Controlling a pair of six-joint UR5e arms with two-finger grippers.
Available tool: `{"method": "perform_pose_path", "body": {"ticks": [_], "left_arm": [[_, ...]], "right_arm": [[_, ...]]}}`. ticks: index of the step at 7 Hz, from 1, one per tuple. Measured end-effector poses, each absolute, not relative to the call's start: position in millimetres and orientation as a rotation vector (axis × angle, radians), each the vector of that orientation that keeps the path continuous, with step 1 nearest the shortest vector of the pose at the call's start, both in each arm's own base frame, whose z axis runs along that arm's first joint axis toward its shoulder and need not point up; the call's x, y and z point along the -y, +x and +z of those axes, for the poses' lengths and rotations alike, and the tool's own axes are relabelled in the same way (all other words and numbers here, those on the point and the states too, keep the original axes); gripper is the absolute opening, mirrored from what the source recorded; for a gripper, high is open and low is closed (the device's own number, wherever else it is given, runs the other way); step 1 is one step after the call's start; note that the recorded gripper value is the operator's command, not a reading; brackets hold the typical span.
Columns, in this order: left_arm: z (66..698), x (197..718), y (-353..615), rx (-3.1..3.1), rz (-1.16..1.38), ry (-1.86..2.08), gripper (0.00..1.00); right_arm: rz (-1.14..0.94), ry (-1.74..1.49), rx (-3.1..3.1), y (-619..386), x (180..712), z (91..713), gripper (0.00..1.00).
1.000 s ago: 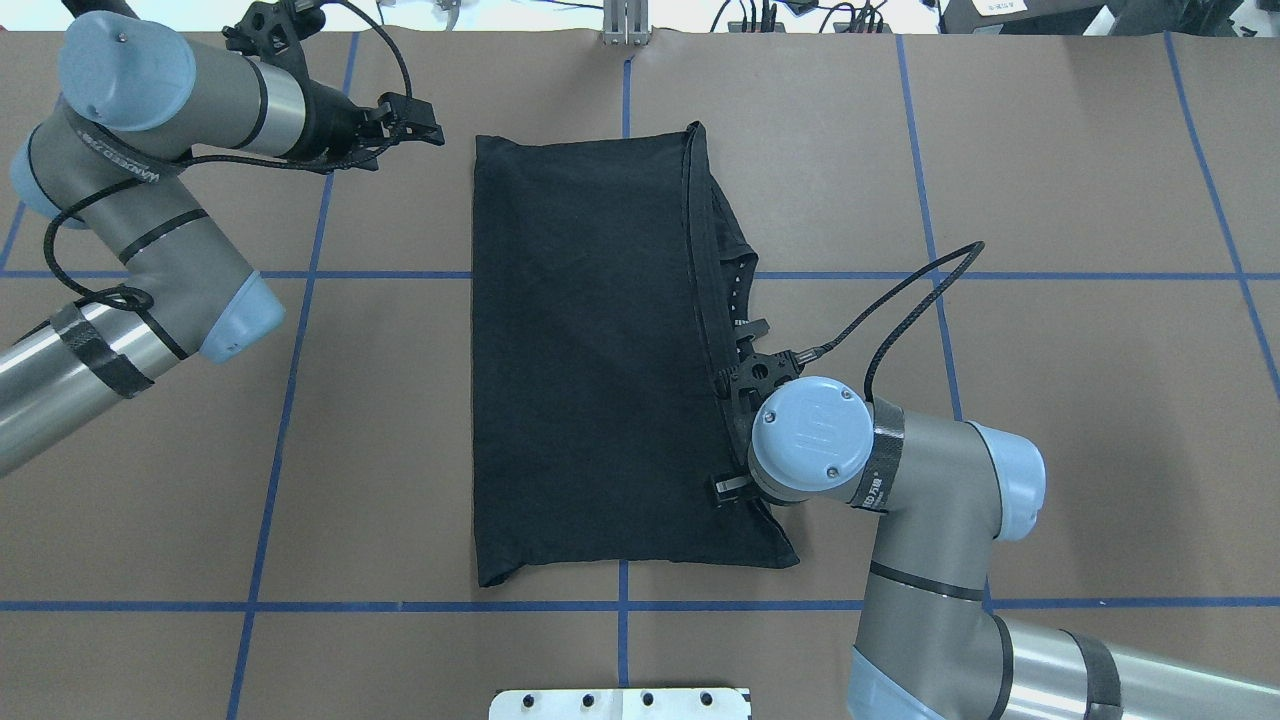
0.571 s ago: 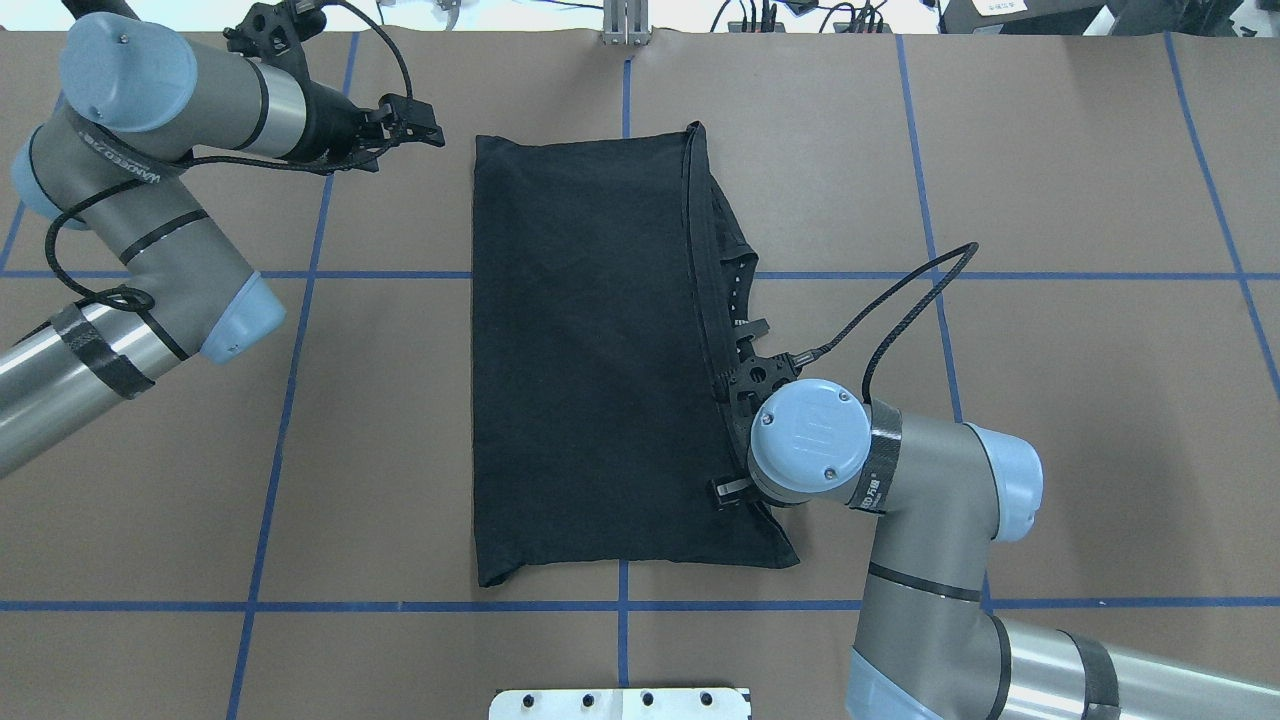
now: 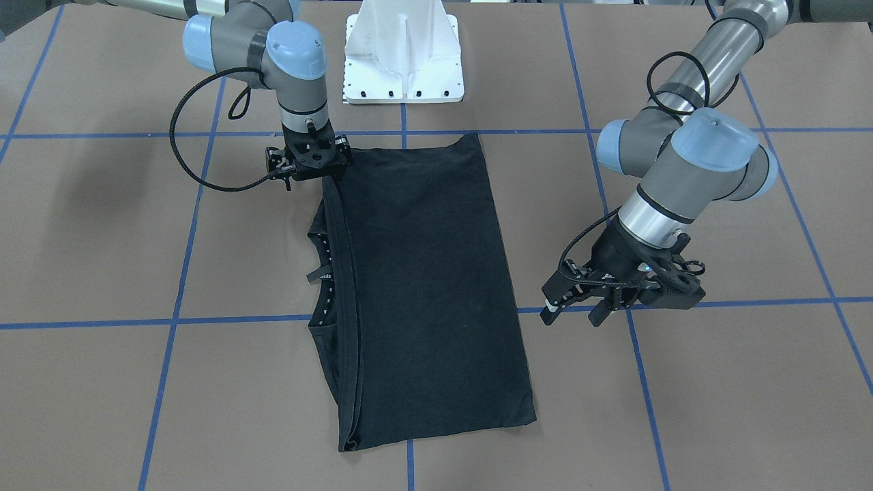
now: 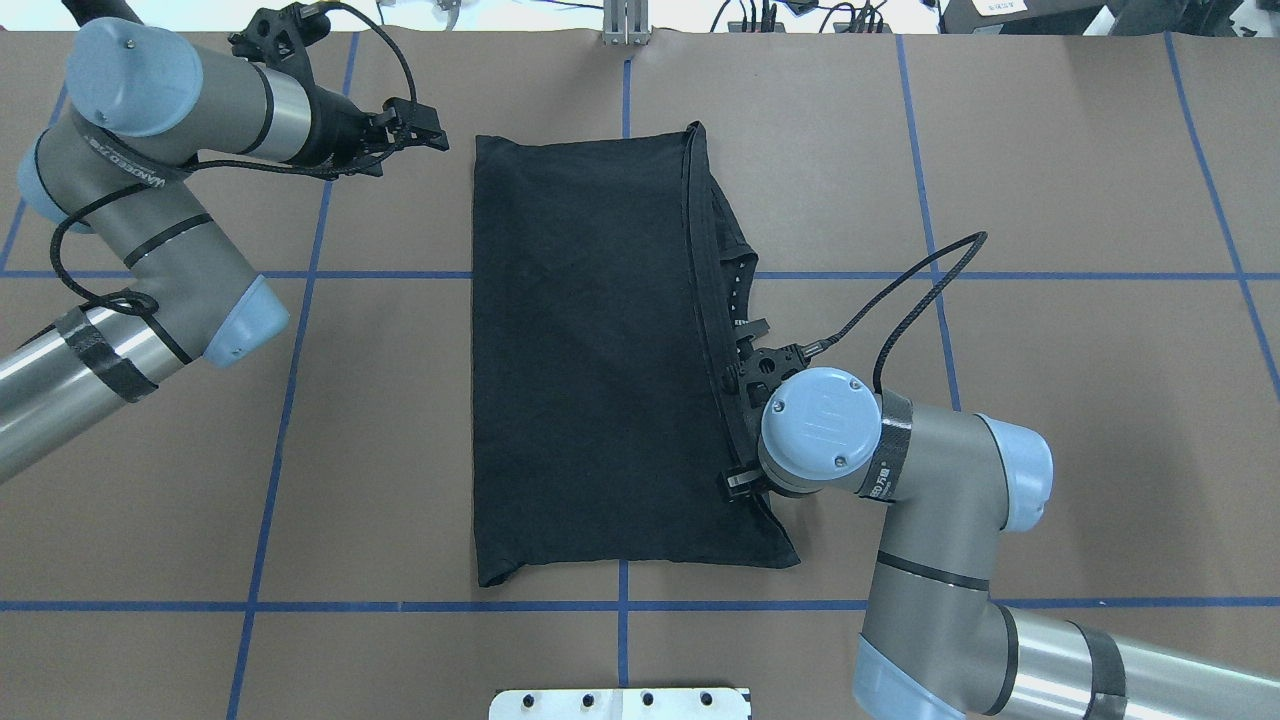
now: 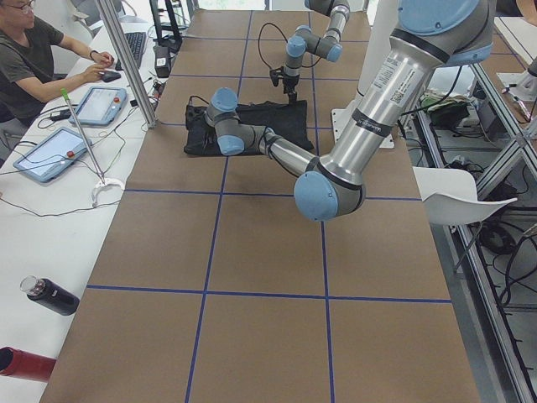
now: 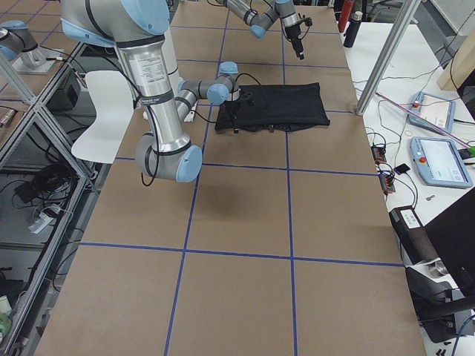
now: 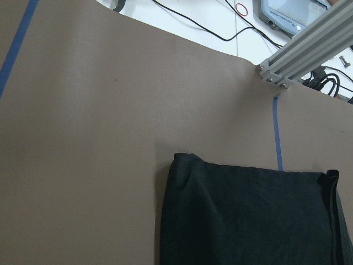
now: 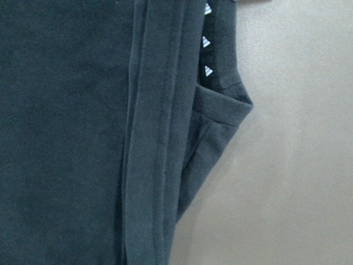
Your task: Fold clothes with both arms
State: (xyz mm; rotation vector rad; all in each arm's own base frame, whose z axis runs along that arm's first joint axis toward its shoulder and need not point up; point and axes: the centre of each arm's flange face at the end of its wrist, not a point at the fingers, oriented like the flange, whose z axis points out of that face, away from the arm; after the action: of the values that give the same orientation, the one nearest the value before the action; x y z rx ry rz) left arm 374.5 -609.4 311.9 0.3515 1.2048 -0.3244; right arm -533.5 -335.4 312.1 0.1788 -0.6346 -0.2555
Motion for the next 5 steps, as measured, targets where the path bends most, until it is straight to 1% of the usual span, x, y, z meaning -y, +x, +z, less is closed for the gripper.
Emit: {"method": "perform_pose_path", "body": {"ticks": [5], "left_arm": [[312,607,379,-1.207,-0.325,0.343,1.00]], "right_arm": [[-0.256,0.176,0.602,-515,349,335,1.00]]}}
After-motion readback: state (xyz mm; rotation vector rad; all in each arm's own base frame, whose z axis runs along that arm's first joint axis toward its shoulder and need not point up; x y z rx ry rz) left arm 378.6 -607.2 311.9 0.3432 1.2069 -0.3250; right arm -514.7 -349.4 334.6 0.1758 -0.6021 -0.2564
